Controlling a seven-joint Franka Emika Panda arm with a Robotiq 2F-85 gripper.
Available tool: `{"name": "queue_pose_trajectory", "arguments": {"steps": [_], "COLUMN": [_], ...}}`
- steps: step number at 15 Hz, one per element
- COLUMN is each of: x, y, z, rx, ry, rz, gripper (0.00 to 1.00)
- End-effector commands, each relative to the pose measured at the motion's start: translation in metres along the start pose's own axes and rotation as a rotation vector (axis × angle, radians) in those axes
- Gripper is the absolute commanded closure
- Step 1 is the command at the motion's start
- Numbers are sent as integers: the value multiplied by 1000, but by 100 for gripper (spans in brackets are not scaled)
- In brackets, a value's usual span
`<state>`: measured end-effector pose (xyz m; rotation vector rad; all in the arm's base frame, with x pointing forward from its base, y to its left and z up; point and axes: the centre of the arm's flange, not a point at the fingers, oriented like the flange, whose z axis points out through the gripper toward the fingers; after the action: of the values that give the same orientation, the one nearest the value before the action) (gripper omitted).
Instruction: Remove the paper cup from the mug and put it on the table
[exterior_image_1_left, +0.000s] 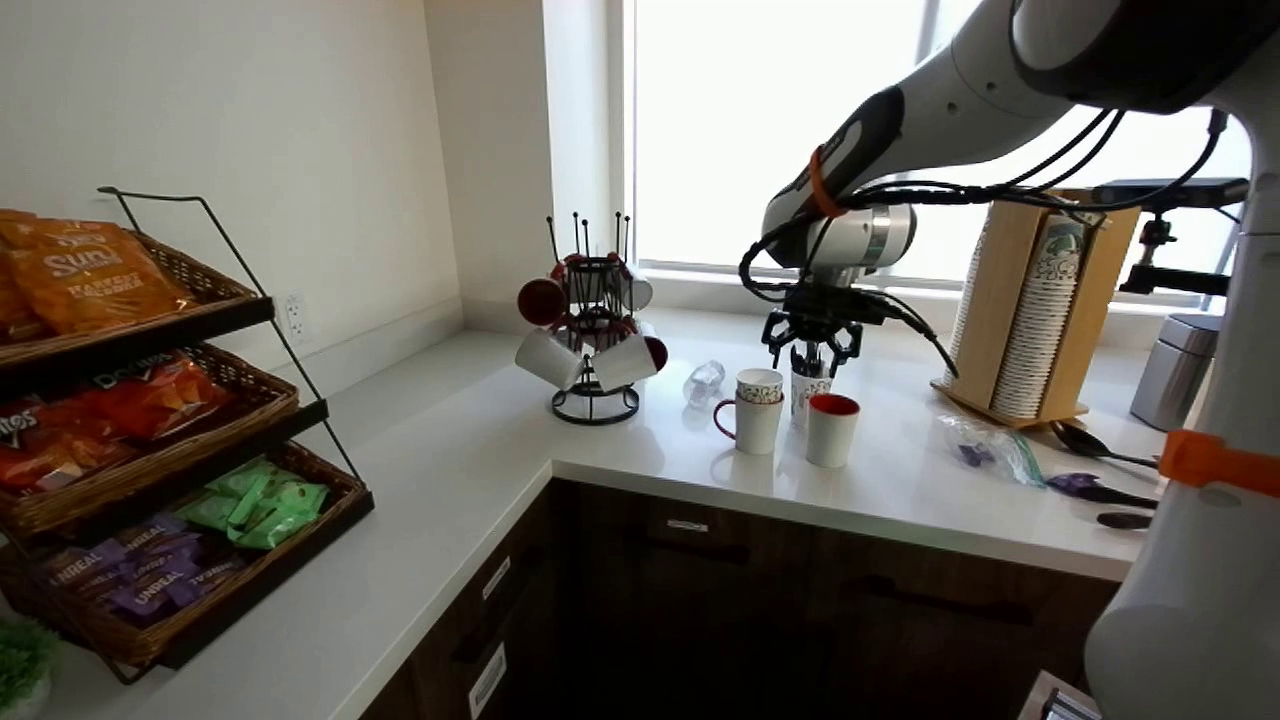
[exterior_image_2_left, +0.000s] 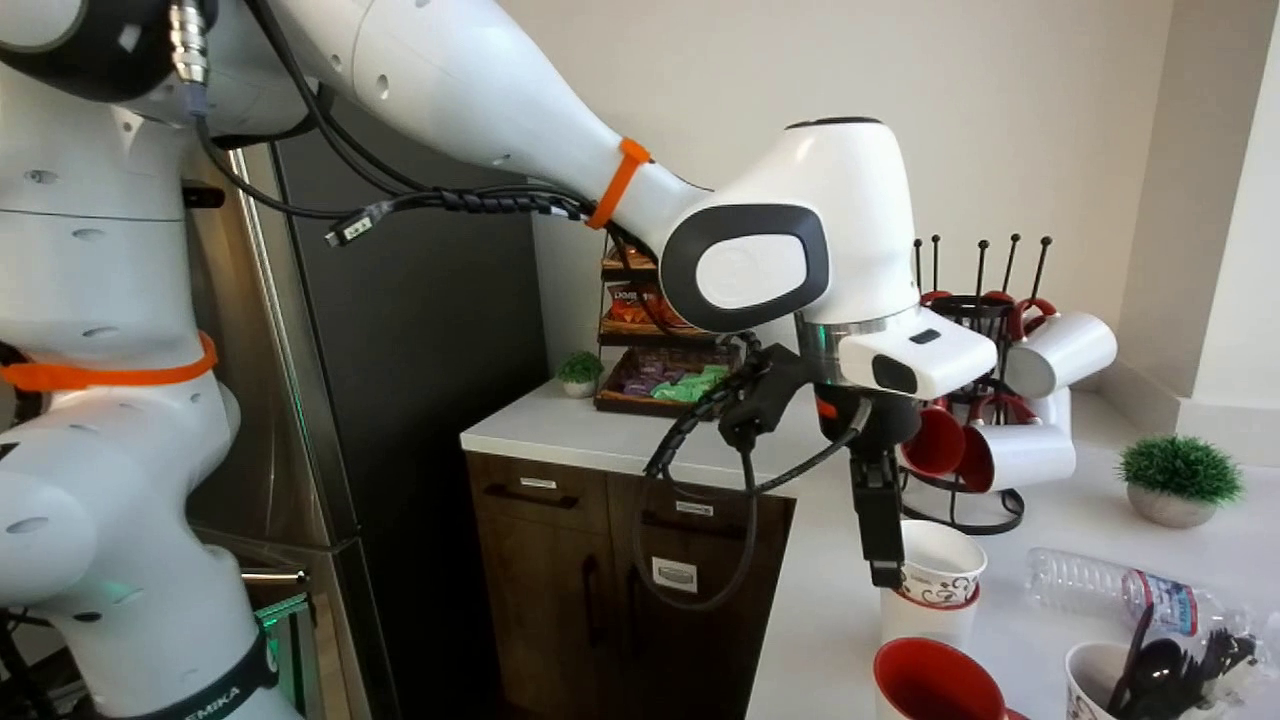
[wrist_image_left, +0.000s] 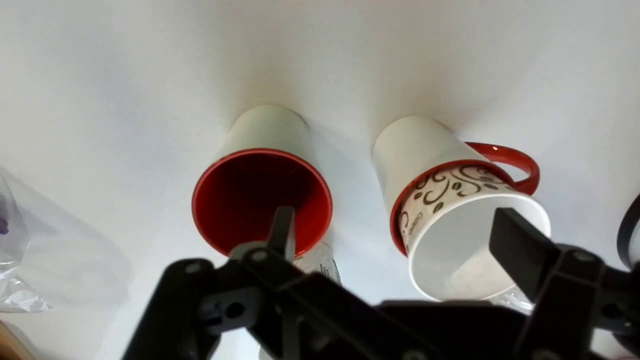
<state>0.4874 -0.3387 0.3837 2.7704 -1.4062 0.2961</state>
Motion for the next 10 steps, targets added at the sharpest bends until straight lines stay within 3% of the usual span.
{"name": "queue_pose_trajectory", "arguments": {"steps": [1, 6, 7, 8, 10], "x": [17, 29, 30, 30, 31], "y": [-13, -19, -21, -22, -24], "z": [18, 32, 36, 40, 45], "rx": [8, -3, -7, -12, -18], "ry": [16, -5, -3, -6, -10], "rz": [15, 31, 29, 24, 17], "gripper": [0, 0, 6, 25, 42]}}
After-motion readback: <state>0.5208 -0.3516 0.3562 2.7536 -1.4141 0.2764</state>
